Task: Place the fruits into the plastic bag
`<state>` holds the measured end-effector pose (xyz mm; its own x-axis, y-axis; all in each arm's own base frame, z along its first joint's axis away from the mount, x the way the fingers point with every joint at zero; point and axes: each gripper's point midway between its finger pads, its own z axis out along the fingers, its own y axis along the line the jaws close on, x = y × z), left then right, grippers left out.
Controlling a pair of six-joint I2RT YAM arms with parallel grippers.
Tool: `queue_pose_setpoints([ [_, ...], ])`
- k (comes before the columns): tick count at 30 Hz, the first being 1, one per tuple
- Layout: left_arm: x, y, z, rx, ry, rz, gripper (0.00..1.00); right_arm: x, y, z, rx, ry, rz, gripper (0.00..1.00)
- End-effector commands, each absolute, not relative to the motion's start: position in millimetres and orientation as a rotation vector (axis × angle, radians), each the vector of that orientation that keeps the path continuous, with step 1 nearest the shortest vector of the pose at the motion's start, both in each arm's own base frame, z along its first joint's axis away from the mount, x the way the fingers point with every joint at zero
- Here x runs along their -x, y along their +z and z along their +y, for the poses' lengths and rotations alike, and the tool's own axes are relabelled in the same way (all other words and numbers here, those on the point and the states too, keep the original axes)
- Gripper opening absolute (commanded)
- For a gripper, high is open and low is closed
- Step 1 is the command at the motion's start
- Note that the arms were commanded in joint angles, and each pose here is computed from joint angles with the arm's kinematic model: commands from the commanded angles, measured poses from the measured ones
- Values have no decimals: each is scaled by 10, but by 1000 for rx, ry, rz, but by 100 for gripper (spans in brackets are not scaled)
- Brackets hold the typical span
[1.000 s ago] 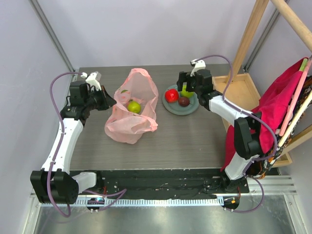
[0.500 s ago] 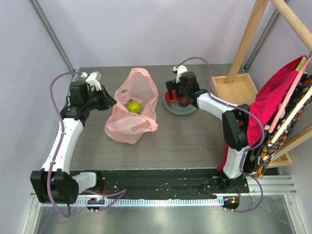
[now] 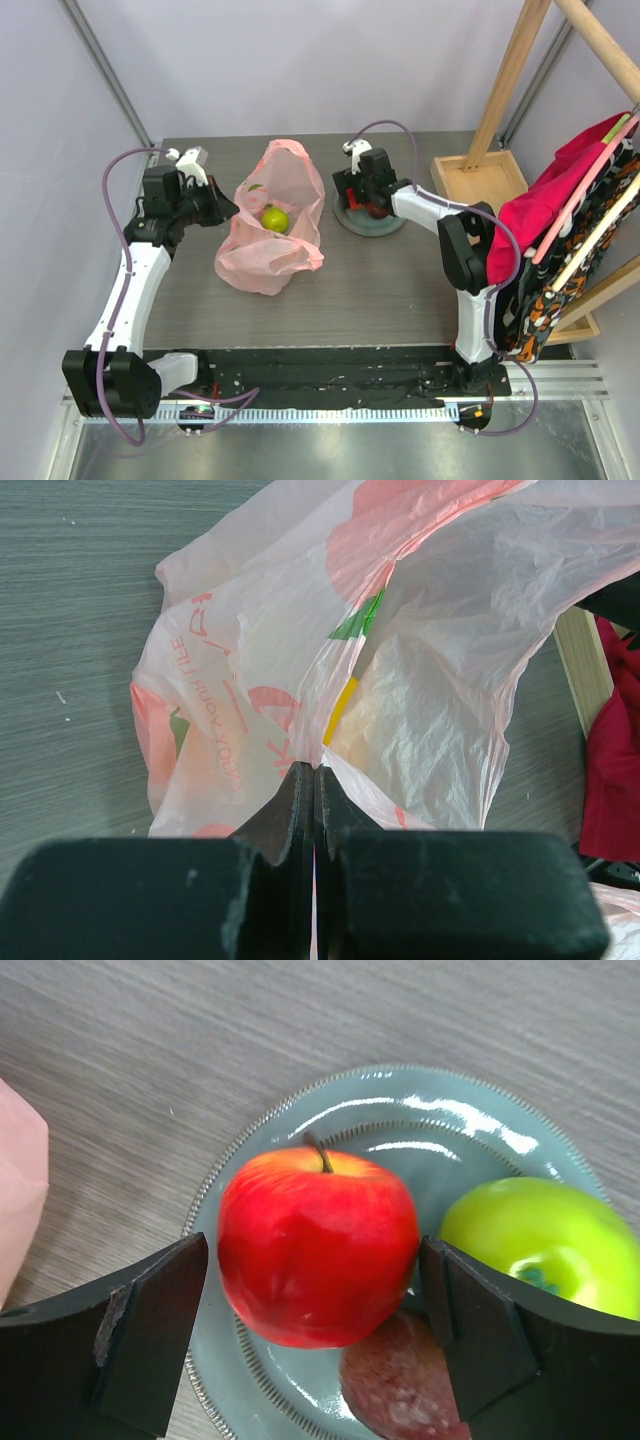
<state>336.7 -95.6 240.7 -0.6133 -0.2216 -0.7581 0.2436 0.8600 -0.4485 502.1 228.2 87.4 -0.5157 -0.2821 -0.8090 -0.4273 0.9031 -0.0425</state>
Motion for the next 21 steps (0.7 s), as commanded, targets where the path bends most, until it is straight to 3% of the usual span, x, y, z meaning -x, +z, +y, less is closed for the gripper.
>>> queue_pose_setpoints([
  [1,-3370,2578,-982,-35,-677,2071,0,-5120,990,2371,523,204,2108,91],
  [7,-3372,2569,-979,-35,-675,2074,0,-5111,966,2424,536,194,2110,58],
  [11,-3369,2578,-987,-35,-681,2072,0,-5013,1223,2500,548,184,2061,51],
  [21,-3362,2582,-997,-38,-688,2071,0,-4583,2215,2820,540,226,1876,47],
])
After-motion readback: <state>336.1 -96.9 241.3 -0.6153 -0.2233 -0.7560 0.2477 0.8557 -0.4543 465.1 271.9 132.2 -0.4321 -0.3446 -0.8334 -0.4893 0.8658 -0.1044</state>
